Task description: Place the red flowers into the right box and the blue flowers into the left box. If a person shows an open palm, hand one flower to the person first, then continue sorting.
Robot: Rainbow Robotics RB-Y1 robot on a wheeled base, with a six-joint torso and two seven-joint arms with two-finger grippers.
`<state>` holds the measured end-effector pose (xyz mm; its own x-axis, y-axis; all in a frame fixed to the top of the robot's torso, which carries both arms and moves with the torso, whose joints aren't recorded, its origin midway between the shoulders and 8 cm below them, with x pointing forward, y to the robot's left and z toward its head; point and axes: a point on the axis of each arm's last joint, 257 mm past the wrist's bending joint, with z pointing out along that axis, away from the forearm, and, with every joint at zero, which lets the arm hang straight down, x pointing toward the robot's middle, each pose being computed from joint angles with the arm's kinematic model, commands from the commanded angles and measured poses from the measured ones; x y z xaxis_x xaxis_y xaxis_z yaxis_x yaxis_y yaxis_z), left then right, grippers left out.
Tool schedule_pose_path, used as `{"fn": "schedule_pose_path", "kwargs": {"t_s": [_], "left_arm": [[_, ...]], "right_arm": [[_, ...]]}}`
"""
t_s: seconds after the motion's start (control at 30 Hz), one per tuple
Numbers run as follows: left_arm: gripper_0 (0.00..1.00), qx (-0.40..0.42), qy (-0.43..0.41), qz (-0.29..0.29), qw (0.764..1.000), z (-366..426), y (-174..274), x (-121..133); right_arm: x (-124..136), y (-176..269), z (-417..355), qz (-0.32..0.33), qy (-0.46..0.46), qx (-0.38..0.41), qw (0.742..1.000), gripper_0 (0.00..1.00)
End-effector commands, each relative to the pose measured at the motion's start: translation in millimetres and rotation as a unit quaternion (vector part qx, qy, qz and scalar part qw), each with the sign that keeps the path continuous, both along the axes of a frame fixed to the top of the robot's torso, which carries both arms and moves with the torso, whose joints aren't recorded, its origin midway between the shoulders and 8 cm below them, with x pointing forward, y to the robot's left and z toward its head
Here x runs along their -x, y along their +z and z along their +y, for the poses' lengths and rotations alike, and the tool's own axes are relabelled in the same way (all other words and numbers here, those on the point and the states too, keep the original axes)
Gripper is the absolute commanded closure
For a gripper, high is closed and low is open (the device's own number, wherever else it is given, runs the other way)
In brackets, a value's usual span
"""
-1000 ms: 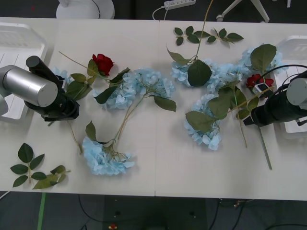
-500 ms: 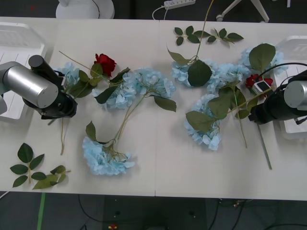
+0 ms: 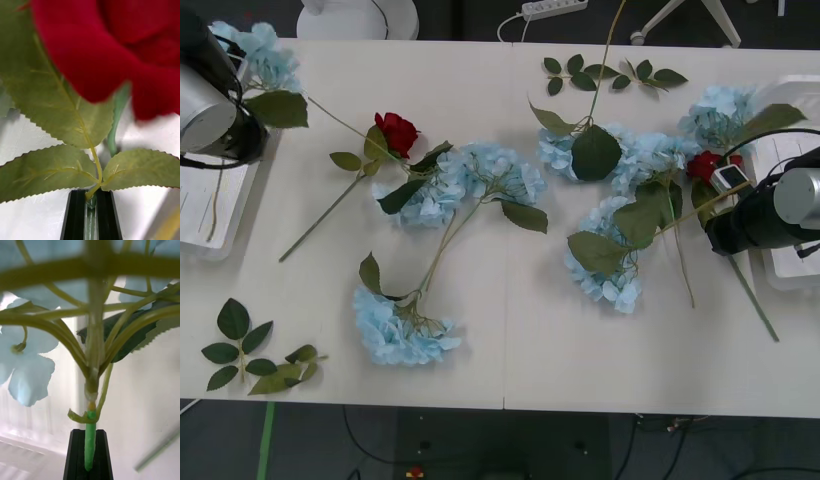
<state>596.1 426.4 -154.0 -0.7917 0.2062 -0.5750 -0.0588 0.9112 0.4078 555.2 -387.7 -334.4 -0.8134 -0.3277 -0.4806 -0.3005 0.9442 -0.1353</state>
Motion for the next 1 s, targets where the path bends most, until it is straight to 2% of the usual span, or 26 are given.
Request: {"fn": "schedule_pose_path", "kwargs": {"t_s": [0.03,0.1,0.2,0.43,0.53,0.6,0.63,0.7,0.87,1.0], "left_arm": [[1.0,-0.138,-0.021,-0.073,0.988,59,95,-32],[1.0,-0.227,-0.025,-0.074,0.971,88,121,-34],[1.0,-0.281,-0.017,-0.054,0.958,118,131,-29],[0.98,-0.329,-0.025,-0.006,0.944,179,114,-17],[0.82,-0.334,-0.03,-0.007,0.942,196,104,-15],[0.61,-0.333,-0.038,-0.013,0.942,204,96,-15],[0.57,-0.332,-0.038,-0.014,0.942,206,94,-15],[0.43,-0.334,-0.043,-0.019,0.941,212,90,-15],[0.19,-0.324,-0.052,-0.03,0.944,210,83,-18],[0.04,-0.297,-0.053,-0.042,0.953,204,78,-21]], "right_arm": [[33,-54,19,0.051,0.002,-0.006,0.999,1.0],[36,-55,21,0.056,0.007,-0.007,0.998,1.0],[40,-50,32,0.067,0.026,-0.011,0.997,1.0],[61,-22,67,0.107,0.072,-0.057,0.99,1.0],[73,-7,83,0.123,0.098,-0.076,0.985,1.0],[80,8,93,0.131,0.11,-0.094,0.981,1.0],[81,11,95,0.13,0.114,-0.098,0.98,1.0],[80,26,104,0.122,0.125,-0.114,0.978,1.0],[74,50,114,0.104,0.128,-0.146,0.975,1.0],[69,67,105,0.092,0.144,-0.119,0.978,1.0]]}}
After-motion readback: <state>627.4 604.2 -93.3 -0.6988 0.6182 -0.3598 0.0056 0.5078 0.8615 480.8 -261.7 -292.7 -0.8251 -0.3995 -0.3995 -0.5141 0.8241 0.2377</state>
